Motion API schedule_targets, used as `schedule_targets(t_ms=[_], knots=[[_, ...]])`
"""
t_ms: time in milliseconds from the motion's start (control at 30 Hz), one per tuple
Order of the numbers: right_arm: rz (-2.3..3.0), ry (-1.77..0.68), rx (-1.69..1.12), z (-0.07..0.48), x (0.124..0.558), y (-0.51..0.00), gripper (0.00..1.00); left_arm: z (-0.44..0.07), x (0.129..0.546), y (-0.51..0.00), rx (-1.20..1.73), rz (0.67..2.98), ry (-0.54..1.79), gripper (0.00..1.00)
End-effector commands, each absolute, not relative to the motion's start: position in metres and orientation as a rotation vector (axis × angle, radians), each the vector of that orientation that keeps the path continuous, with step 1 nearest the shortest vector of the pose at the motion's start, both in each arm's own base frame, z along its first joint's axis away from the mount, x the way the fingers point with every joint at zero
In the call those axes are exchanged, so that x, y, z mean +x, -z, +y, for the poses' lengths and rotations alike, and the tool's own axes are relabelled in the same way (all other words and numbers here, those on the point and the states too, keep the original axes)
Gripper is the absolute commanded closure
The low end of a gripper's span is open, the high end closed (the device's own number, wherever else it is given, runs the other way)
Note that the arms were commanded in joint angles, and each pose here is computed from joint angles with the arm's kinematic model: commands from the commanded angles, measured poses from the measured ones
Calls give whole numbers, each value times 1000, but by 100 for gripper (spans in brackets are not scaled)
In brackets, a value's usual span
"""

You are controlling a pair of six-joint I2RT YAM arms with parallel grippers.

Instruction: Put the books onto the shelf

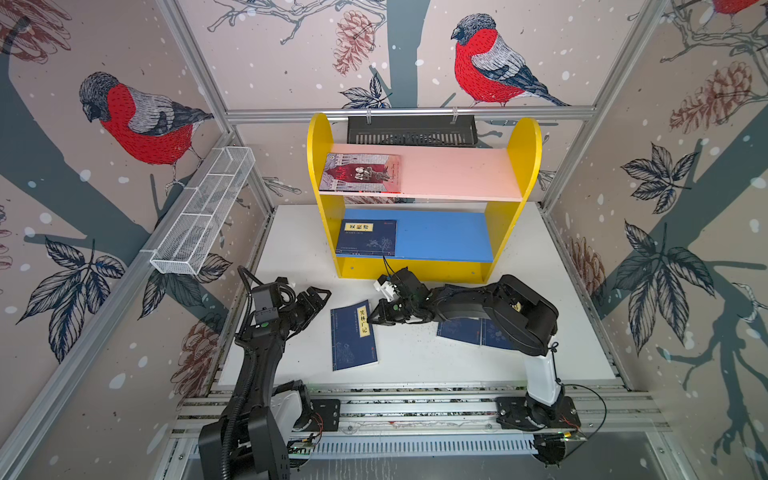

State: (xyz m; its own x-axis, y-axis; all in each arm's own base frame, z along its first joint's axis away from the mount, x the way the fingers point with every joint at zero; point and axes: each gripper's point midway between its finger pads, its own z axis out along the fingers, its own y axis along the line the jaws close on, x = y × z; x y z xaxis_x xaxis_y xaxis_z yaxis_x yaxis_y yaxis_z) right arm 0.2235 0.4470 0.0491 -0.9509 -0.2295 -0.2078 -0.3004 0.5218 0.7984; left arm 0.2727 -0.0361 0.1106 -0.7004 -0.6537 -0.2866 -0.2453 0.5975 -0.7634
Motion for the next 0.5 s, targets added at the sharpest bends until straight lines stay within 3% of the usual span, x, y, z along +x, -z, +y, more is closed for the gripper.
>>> schedule_targets(t_ms=[0, 233, 400, 467], knots=[[2693, -1333, -473, 430, 229, -46, 99, -37, 278, -116, -678, 2240, 986, 20], [2699, -1204, -421, 394, 238, -55, 95, -59, 273, -102, -654, 2293, 1084, 21], [2689, -1156, -343, 381, 244, -67, 63, -75, 270, -81, -605, 2443, 1052, 24], [2688, -1153, -309, 378, 243, -70, 57, -73, 268, -70, -632, 2493, 1024, 25]])
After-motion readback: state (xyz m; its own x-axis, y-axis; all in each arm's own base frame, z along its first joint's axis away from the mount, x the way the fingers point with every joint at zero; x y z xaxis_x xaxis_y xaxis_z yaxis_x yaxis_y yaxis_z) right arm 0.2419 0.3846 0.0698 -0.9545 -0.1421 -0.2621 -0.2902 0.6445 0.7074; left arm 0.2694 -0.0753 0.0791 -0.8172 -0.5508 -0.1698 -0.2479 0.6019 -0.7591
